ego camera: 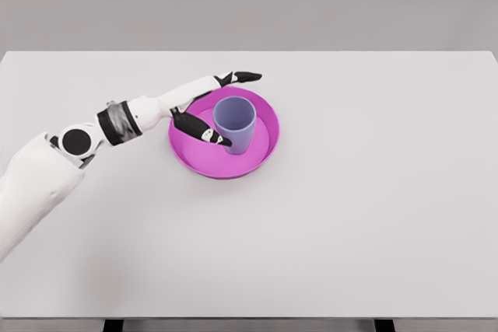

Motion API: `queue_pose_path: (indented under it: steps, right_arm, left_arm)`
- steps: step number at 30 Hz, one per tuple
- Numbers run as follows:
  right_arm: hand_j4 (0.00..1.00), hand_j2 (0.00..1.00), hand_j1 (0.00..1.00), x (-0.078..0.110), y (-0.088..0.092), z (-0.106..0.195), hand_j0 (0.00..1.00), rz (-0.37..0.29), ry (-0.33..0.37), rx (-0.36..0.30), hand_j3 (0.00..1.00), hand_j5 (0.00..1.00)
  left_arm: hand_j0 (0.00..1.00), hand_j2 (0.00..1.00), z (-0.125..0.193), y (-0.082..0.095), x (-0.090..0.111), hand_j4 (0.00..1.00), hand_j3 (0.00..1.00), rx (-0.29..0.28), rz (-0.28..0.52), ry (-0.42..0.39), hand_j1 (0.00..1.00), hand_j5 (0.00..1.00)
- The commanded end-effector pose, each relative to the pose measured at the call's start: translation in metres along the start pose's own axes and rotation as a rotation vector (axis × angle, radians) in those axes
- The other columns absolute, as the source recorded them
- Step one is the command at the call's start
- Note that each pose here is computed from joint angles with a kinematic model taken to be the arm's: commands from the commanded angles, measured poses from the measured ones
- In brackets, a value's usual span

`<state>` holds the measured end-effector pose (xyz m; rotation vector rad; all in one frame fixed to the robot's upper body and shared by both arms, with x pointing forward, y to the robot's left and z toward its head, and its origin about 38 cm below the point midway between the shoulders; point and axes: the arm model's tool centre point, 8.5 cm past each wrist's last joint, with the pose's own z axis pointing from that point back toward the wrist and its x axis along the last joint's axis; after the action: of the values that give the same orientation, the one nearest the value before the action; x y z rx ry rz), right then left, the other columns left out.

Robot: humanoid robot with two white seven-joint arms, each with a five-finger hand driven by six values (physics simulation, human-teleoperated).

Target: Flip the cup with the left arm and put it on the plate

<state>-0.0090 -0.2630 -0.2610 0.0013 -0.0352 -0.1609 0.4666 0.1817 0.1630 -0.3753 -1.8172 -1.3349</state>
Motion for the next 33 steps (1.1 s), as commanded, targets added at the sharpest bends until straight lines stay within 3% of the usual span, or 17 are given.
queue_pose_path:
  steps: [1,13,18,21,25,27,30,32,33]
  right_arm:
    - [1.0,1.0,1.0,0.0,0.0,0.0,1.0,-0.001,-0.001,0.0,1.0,1.0]
    - [1.0,1.0,1.0,0.0,0.0,0.0,1.0,-0.001,-0.001,0.0,1.0,1.0]
    - [1.0,1.0,1.0,0.0,0.0,0.0,1.0,-0.001,-0.001,0.0,1.0,1.0]
    - [1.0,1.0,1.0,0.0,0.0,0.0,1.0,-0.001,-0.001,0.0,1.0,1.0]
    - [1.0,1.0,1.0,0.0,0.0,0.0,1.0,-0.001,0.001,0.0,1.0,1.0]
    - [1.0,1.0,1.0,0.0,0.0,0.0,1.0,-0.001,-0.001,0.0,1.0,1.0]
    - [1.0,1.0,1.0,0.0,0.0,0.0,1.0,-0.001,-0.001,0.0,1.0,1.0]
    - [1.0,1.0,1.0,0.0,0.0,0.0,1.0,-0.001,-0.001,0.0,1.0,1.0]
    - [1.0,1.0,1.0,0.0,0.0,0.0,1.0,-0.001,-0.001,0.0,1.0,1.0]
  left_arm:
    - [1.0,1.0,0.002,0.006,0.006,1.0,1.0,0.011,-0.005,-0.015,1.0,1.0]
    - [1.0,1.0,0.024,0.01,0.017,1.0,1.0,-0.001,-0.025,-0.022,1.0,1.0]
    - [1.0,1.0,0.074,0.024,0.015,1.0,1.0,0.021,-0.036,0.047,1.0,1.0]
    - [1.0,1.0,0.12,0.036,0.012,1.0,1.0,0.057,-0.056,0.125,1.0,1.0]
    - [1.0,1.0,0.175,0.052,0.01,1.0,1.0,0.056,-0.091,0.254,1.0,1.0]
    - [1.0,1.0,0.201,0.051,0.006,1.0,1.0,0.083,-0.047,0.297,1.0,1.0]
    - [1.0,1.0,0.217,0.05,0.006,1.0,1.0,0.072,-0.047,0.338,1.0,1.0]
    - [1.0,1.0,0.226,0.034,-0.001,1.0,1.0,0.04,-0.034,0.371,1.0,1.0]
    - [1.0,1.0,0.226,0.034,-0.001,1.0,1.0,0.038,-0.035,0.373,1.0,1.0]
